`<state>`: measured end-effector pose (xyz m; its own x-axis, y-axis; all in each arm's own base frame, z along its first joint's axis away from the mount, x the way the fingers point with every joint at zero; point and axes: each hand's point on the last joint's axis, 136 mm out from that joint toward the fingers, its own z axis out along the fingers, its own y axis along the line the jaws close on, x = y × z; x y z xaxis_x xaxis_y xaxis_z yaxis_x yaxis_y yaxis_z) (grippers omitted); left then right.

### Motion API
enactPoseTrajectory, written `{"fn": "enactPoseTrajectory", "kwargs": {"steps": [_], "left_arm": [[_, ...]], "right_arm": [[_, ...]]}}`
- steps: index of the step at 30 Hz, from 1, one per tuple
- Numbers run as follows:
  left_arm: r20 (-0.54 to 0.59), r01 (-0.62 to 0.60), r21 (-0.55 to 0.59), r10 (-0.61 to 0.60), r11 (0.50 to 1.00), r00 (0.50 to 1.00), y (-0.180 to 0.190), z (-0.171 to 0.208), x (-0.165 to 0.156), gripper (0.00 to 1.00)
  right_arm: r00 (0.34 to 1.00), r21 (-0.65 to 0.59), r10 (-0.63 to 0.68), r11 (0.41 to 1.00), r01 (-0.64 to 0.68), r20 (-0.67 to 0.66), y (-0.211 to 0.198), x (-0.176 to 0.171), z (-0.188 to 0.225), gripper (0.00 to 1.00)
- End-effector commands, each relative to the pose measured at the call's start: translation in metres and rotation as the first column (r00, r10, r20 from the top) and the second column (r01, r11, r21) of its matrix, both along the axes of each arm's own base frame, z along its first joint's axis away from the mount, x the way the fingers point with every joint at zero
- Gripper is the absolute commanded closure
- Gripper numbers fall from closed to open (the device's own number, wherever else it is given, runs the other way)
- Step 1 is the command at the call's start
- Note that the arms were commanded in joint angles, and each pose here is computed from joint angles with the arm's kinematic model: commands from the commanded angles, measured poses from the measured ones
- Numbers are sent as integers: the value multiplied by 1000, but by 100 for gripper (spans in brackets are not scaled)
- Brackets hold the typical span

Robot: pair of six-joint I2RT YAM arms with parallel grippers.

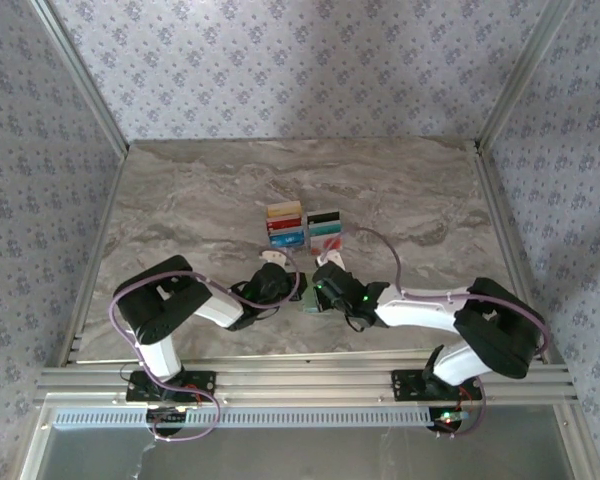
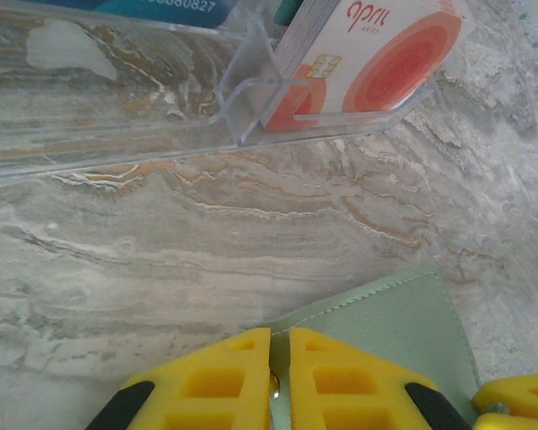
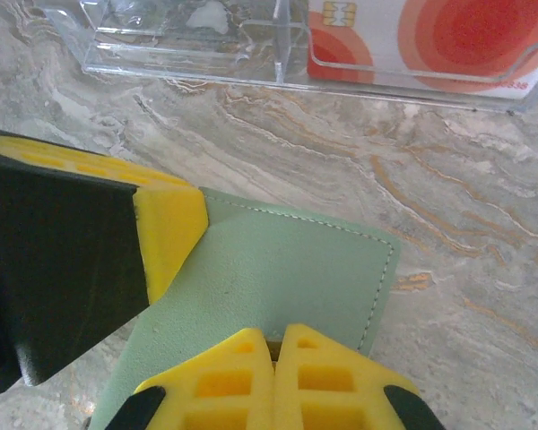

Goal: Put the credit cards into the card holder

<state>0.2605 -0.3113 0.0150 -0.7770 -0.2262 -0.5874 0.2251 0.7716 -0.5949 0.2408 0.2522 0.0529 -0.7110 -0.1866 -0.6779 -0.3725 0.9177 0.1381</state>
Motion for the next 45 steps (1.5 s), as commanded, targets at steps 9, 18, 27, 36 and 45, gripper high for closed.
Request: {"fn": "enactPoseTrajectory", "kwargs": {"steps": [9, 18, 27, 36, 45], "left_arm": [[-317, 20, 400, 118, 916, 941, 89, -113, -66, 93], [-312, -1, 421, 146, 907, 939, 94, -114, -65, 96], [-307, 43, 419, 97, 907, 947, 81, -110, -63, 96], [-298, 79, 413, 53, 907, 953, 70, -106, -63, 93], [-300, 79, 413, 54, 908, 952, 69, -107, -63, 93]], "right_arm": [[997, 113, -65, 991, 70, -49, -32, -3, 1, 100], [987, 93, -141, 985, 147, -74, -57, -2, -5, 100], [971, 60, -227, 971, 231, -69, -75, 0, -7, 95], [918, -14, -393, 919, 395, 52, -112, -2, 12, 59], [997, 111, -73, 992, 68, 40, -13, -23, 54, 54]]}}
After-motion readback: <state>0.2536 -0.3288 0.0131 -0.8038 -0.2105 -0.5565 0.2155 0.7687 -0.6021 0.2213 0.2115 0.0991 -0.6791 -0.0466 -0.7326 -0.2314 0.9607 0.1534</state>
